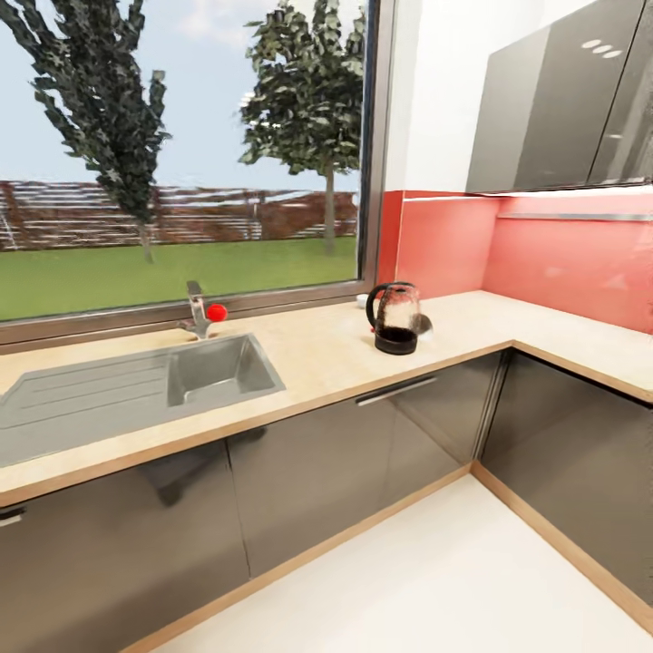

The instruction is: Set up a coffee station on the kitchen countertop: keep the coffee maker on the countertop, move the bottle of coffee from the kitchen shelf to the counter next to the coffee maker, place a paper coffee filter on top of the coffee maker, put the saucer next to the coffee maker with the coffee cup on the saucer, and place the electric kettle next to the coffee maker.

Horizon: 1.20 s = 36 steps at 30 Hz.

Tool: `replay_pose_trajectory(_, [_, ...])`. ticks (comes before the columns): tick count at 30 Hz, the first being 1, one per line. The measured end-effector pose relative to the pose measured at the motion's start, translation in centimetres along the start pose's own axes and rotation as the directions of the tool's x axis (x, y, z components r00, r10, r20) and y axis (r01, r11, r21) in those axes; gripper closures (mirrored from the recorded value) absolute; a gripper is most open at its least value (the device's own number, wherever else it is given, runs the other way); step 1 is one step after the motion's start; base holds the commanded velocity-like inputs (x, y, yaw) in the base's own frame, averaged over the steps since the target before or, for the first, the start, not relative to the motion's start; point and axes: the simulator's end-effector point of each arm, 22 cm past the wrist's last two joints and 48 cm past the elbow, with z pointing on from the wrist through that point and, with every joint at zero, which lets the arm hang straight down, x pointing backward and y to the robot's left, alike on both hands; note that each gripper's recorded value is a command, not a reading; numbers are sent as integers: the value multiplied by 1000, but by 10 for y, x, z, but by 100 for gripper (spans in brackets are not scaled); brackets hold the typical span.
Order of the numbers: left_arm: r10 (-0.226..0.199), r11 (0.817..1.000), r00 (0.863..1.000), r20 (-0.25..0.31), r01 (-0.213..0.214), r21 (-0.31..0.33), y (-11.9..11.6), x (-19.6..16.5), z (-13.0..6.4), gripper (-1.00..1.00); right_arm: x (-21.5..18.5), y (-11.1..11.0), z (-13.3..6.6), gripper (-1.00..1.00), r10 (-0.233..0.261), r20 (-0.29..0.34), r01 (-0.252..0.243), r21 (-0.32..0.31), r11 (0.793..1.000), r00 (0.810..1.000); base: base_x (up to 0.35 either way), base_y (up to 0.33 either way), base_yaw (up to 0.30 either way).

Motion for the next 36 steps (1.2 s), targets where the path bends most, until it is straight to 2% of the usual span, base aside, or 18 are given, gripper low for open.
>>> replay_pose_trajectory(12, [0, 1000, 1000, 0, 0, 0, 0, 0, 0, -100, 0, 1, 0, -100, 0, 0, 0, -1, 1000, 1000, 80, -302, 1])
replay_pose_trajectory(17, [-1, 1000, 1000, 0, 1, 0, 0, 0, 0, -100, 1, 1, 0, -100, 0, -2, 0, -1, 1000, 1000, 90, -278, 155])
replay_pose_trajectory(30, [-2, 1000, 1000, 0, 2, 0, 0, 0, 0, -100, 2, 1, 0, -100, 0, -3, 0, -1, 1000, 1000, 26, -51, 259])
replay_pose_trajectory(36, [-1, 1000, 1000, 0, 1, 0, 0, 0, 0, -100, 2, 1, -1, -100, 0, -3, 0, 0, 1000, 1000, 190, -52, 200])
